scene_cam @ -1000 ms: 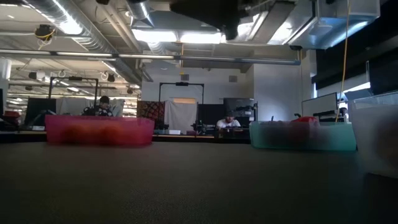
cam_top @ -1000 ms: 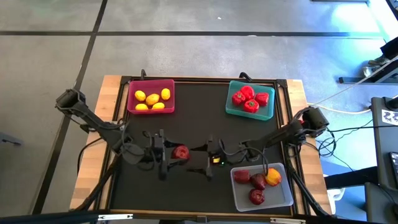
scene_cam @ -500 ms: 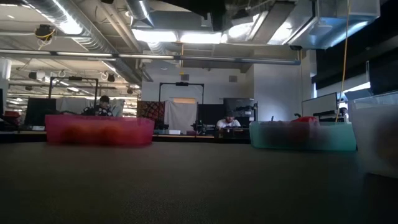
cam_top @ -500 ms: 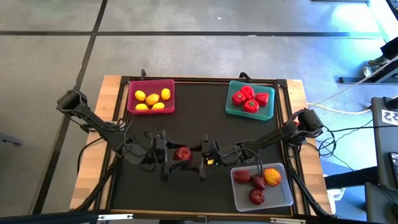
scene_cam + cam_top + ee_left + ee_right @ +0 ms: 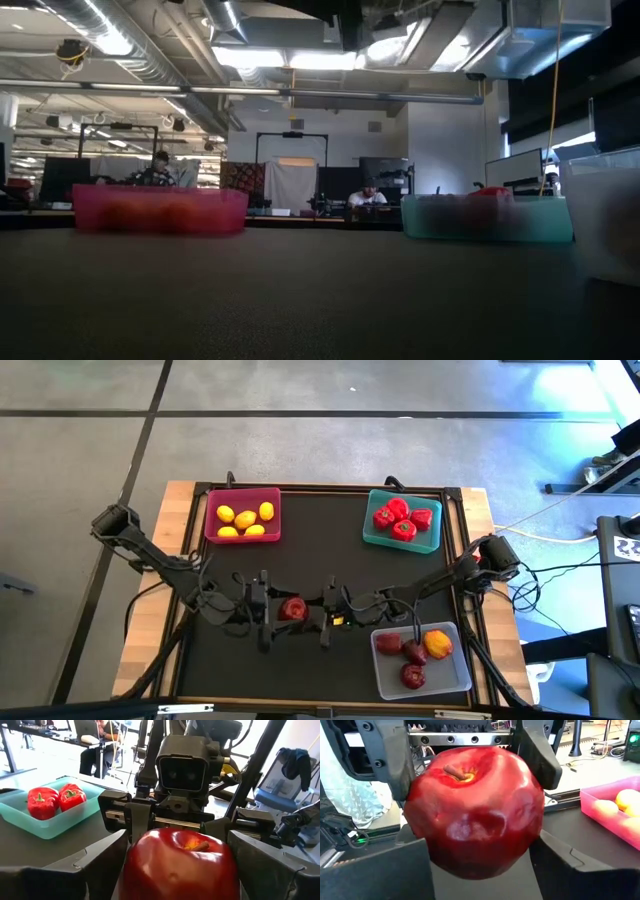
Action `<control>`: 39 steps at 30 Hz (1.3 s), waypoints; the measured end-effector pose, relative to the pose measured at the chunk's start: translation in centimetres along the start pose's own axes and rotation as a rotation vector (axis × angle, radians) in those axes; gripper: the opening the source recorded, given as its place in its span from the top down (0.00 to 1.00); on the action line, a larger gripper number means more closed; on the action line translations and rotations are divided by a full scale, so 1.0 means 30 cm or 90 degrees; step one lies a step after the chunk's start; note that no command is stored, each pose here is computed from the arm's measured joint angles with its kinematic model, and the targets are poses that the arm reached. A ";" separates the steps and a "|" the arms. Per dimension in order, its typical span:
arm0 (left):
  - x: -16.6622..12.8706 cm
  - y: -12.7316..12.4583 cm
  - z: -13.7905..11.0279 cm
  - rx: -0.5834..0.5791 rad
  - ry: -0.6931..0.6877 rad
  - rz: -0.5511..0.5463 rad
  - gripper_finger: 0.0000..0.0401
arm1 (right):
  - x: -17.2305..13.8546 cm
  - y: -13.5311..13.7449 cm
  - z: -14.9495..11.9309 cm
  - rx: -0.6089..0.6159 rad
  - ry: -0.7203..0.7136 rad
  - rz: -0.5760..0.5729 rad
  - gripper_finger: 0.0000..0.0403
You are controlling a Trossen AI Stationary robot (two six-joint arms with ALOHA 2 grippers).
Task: Sort produce into baskets
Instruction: Put the apple into the transparent bin
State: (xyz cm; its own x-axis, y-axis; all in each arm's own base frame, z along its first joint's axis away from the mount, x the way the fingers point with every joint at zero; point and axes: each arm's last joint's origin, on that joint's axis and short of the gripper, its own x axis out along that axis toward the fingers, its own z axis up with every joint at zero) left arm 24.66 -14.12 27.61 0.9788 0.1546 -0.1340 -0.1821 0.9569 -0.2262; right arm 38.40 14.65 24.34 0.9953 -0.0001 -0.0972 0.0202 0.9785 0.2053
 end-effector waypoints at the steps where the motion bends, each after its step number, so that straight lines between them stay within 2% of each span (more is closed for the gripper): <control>1: -0.004 0.000 0.002 0.007 0.000 -0.001 0.16 | 0.000 0.000 -0.001 -0.005 0.001 -0.001 0.56; 10: -0.077 -0.003 0.068 0.032 -0.032 -0.029 0.16 | -0.004 0.008 -0.002 -0.016 0.014 0.027 0.56; 17: -0.146 0.015 0.078 0.045 0.015 -0.044 0.16 | -0.034 0.019 0.003 -0.035 0.068 0.039 0.57; 23: -0.171 0.027 0.038 0.047 0.086 -0.032 0.16 | -0.138 0.059 0.029 -0.046 0.177 0.038 0.57; 28: -0.169 0.030 0.012 0.044 0.117 -0.019 0.16 | -0.249 0.121 0.038 -0.022 0.251 0.040 0.57; 39: -0.154 0.024 -0.010 0.057 0.129 -0.011 0.16 | -0.483 0.263 -0.038 0.047 0.377 -0.022 0.57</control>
State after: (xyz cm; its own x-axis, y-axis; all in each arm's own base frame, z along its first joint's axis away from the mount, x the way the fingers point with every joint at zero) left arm 19.98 -14.20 27.78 0.9416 0.0935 -0.3234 -0.1469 0.9785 -0.1449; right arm 24.03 22.61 26.26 0.7724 0.1042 -0.6265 0.0789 0.9630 0.2575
